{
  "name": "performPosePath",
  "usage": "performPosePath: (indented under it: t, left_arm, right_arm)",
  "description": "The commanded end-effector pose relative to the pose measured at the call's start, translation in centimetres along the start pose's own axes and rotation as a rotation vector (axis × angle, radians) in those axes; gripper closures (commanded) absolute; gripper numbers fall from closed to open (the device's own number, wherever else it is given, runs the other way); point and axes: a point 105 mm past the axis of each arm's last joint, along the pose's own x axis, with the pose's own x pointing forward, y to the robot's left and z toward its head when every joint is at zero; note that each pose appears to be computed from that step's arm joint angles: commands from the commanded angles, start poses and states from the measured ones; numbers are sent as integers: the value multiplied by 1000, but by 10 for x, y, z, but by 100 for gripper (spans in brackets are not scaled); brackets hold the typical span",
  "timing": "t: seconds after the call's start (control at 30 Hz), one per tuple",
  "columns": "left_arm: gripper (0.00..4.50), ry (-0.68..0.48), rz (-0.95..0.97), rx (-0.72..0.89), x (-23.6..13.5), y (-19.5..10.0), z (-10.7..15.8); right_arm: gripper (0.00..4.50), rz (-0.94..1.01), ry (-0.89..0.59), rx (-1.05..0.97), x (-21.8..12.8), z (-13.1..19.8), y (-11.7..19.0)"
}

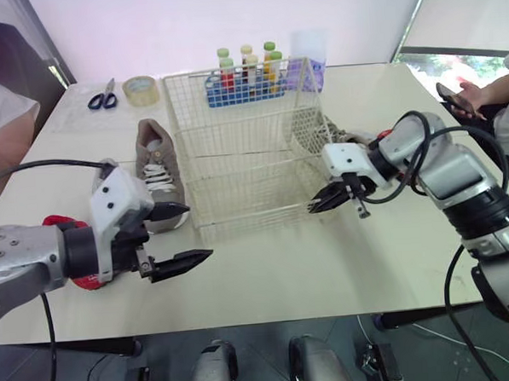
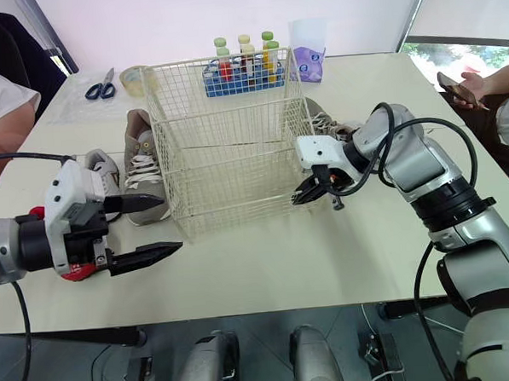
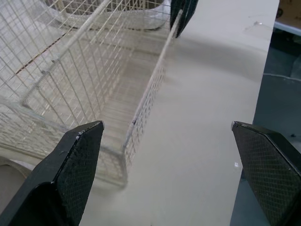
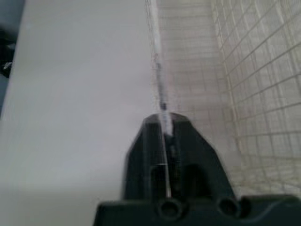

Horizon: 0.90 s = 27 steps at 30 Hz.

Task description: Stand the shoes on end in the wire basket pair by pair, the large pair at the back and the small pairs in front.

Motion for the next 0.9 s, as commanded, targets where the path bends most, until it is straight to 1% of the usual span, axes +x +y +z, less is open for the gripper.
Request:
performPosePath:
  t: [0.03,0.13,0.23,0.3,0.43,0.57,0.9]
  left_arm:
    - [0,-28,7,18,1,1,3]
    - [0,-35,16,6,0,4,0]
    - [0,-35,19,-4,1,7,-3]
    - [0,-36,7,-1,3,7,-4]
    - [0,-42,-14,7,7,9,-3]
    - [0,-35,-17,10,7,14,-4]
    - [0,-42,-38,5,12,12,-8]
  right_arm:
    - [447,-133,-26,28,-10,6,-10]
    - [447,-233,-53,88,-13,10,-13]
    - [447,-292,-64,134,-12,14,-9]
    - [447,-353,-46,133,-9,14,-13]
    - [447,-317,-81,106,-1,19,-5]
    - [447,-282,-85,84,-1,13,1]
    - [447,-266,-83,64,-5,6,5]
